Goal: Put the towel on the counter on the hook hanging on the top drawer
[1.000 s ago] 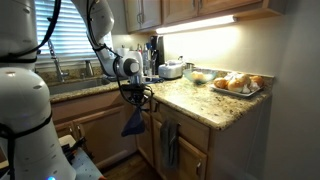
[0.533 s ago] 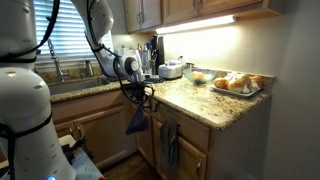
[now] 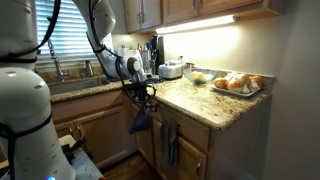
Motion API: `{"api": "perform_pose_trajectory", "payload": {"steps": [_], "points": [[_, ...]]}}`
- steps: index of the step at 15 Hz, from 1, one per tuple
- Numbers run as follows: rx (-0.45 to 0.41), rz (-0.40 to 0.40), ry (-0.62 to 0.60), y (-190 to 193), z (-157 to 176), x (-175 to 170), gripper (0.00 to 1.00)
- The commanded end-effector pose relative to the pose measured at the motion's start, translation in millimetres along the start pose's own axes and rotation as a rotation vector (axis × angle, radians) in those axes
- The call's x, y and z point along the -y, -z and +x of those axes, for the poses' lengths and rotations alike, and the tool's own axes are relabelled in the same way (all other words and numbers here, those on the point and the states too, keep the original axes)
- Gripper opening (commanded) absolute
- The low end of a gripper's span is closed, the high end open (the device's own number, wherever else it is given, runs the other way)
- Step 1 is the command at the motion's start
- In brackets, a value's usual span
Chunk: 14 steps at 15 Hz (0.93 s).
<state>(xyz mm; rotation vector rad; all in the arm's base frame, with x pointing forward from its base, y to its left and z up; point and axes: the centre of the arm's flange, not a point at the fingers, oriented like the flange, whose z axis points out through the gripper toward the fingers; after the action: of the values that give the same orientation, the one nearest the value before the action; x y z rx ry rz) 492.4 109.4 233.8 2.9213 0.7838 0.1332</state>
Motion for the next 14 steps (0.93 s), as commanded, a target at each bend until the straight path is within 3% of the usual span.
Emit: {"api": "perform_pose_trajectory", "payload": {"steps": [1, 14], "points": [[-0.005, -0.015, -0.023, -14, 6, -4, 0.05], [0.028, 0.004, -0.020, -54, 23, -8, 0.05]]}}
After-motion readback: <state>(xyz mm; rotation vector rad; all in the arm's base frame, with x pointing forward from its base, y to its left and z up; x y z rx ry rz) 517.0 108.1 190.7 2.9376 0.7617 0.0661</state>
